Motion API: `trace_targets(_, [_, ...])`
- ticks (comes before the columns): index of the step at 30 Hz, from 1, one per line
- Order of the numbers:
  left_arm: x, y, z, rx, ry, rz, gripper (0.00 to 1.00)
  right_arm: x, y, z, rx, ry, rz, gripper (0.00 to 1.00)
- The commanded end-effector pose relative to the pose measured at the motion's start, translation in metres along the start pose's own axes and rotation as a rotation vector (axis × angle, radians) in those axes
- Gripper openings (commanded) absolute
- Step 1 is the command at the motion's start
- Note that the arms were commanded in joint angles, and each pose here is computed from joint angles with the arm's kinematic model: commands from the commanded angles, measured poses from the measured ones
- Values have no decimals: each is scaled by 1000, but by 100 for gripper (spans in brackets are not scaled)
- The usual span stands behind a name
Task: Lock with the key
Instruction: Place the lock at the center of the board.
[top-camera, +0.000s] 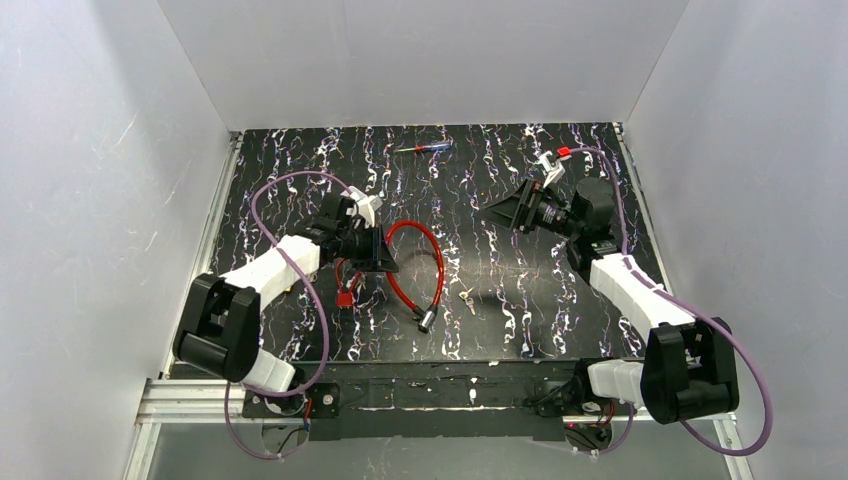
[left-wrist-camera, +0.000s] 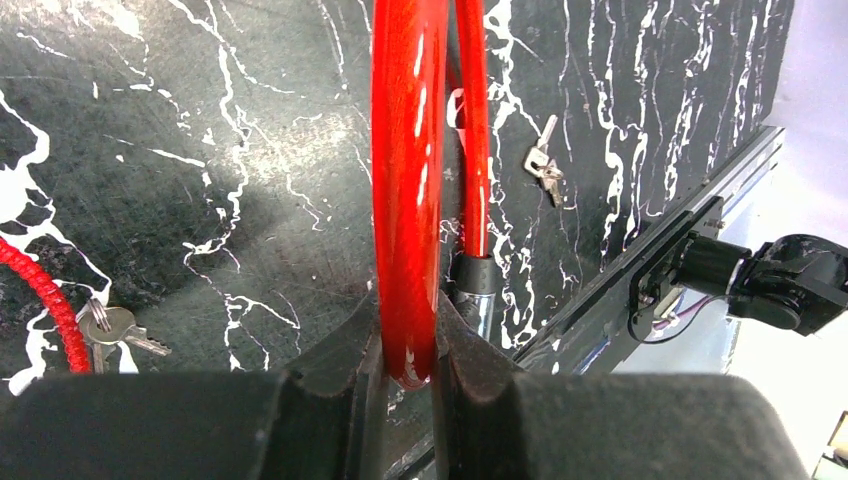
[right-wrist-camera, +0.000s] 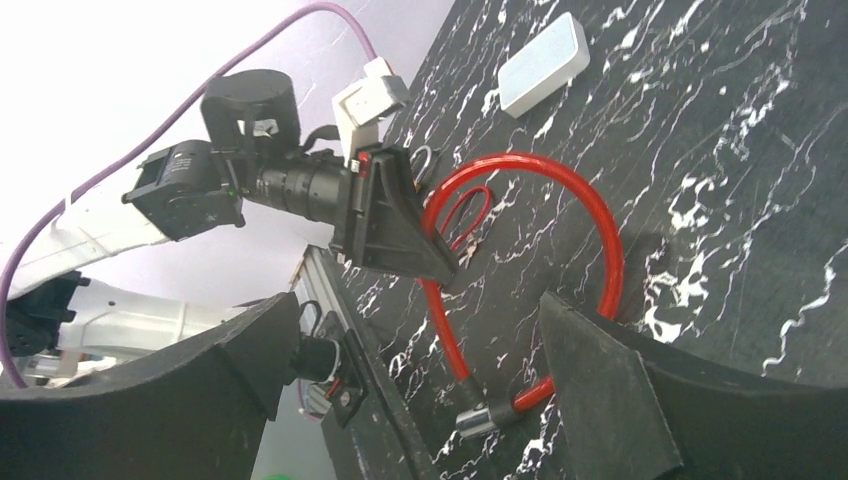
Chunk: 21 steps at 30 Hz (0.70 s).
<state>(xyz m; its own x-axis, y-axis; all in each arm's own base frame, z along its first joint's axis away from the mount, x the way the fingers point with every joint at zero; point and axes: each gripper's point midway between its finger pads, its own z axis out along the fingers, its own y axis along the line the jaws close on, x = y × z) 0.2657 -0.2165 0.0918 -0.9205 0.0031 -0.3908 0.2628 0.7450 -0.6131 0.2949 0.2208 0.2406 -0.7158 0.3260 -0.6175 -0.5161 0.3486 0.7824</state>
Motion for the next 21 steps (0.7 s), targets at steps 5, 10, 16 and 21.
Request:
trace_targets(5, [-11,9,8,-42,15,2,8,-21,10,-1,4,-21,-134,98])
trace_targets(10, [-17,27,14,-131,18,-10,9,-20,7,-1,15,-19,-136,98])
trace_targets(16, [-21,26,18,-123,30,-2,26,-18,4,-2,30,9,-150,98])
trace_targets(21, [-26,24,12,-136,39,30,48,-21,4,-3,45,8,-167,98])
